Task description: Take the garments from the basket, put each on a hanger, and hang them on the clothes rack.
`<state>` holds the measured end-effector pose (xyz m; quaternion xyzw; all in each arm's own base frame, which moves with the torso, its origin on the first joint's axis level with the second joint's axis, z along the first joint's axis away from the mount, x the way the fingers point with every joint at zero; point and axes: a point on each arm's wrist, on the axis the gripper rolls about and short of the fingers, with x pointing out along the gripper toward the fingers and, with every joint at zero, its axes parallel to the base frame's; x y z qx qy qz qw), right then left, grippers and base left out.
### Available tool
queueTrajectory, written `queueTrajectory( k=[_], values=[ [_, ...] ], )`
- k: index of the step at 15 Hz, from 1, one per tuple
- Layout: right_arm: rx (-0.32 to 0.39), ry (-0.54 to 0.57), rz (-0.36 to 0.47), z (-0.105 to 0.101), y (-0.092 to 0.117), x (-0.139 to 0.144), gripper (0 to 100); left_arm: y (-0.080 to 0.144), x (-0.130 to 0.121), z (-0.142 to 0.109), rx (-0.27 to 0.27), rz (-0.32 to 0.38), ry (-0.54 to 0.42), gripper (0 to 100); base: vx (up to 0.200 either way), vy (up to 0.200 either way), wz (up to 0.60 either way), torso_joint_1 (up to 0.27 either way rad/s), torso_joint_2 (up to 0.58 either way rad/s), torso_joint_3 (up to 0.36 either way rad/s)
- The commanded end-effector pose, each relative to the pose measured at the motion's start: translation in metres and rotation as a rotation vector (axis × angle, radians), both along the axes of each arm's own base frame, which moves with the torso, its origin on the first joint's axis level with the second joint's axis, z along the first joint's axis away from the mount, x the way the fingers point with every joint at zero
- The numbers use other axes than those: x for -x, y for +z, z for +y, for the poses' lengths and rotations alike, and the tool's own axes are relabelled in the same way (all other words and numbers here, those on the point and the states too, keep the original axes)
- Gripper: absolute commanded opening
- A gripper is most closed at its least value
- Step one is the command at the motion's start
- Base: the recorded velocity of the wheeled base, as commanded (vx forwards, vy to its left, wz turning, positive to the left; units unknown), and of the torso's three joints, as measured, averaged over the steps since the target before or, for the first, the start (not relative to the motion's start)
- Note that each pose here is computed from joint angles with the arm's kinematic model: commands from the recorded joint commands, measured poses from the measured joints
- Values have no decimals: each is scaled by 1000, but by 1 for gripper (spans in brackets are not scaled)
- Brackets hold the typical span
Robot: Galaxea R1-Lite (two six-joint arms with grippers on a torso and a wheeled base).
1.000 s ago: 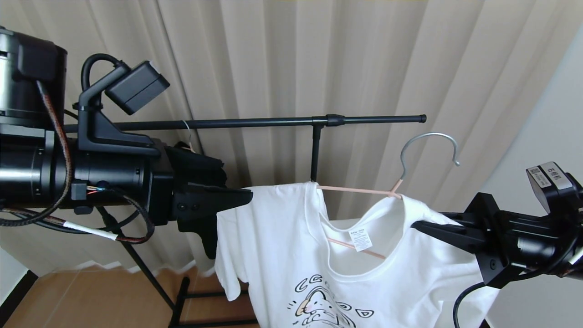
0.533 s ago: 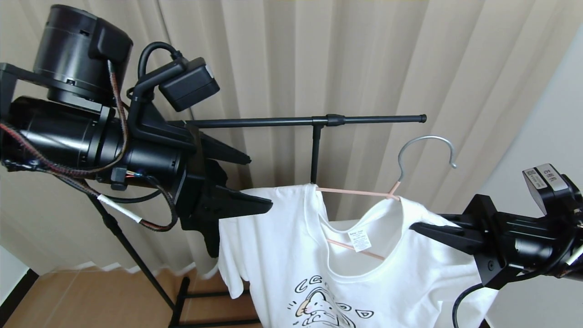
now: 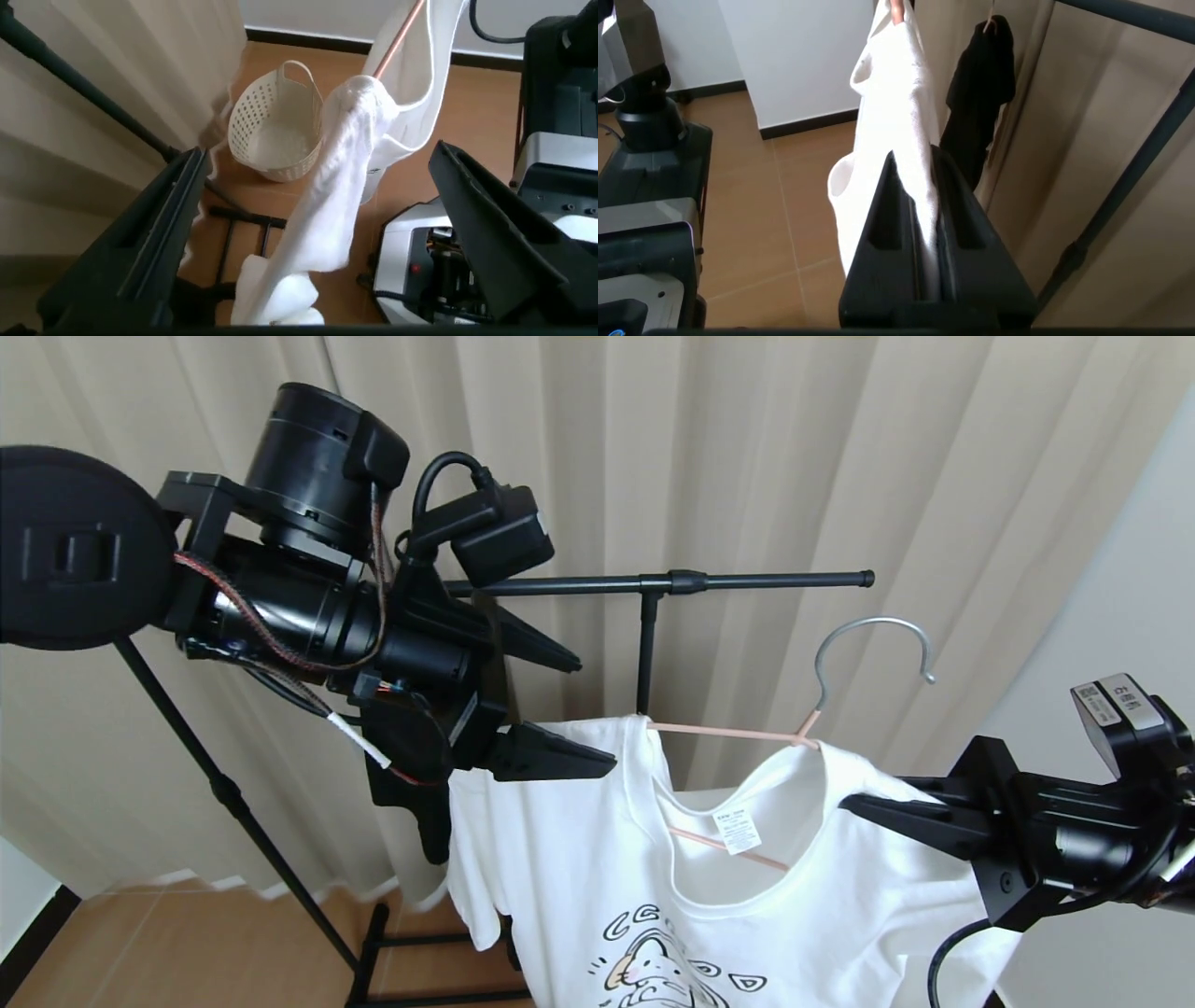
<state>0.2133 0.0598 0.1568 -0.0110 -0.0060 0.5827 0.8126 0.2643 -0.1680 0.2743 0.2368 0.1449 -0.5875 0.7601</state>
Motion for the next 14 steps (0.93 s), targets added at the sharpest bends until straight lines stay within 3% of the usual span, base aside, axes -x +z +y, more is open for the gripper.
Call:
queueTrajectory(
  k=[1,7,14],
  values=[
    [0,1,-2,0,0,0,0,-3,-8,-7,-39,8,-46,100,0,0,0,0,0,0],
    [2,9,6,2,-2,0,0,7,-11,-10,-141,57,-171,100,0,0,0,0,0,0],
    [1,14,1,3,-1,2,0,-2,-18,-29,-143,68,-211,100,0,0,0,0,0,0]
  ],
)
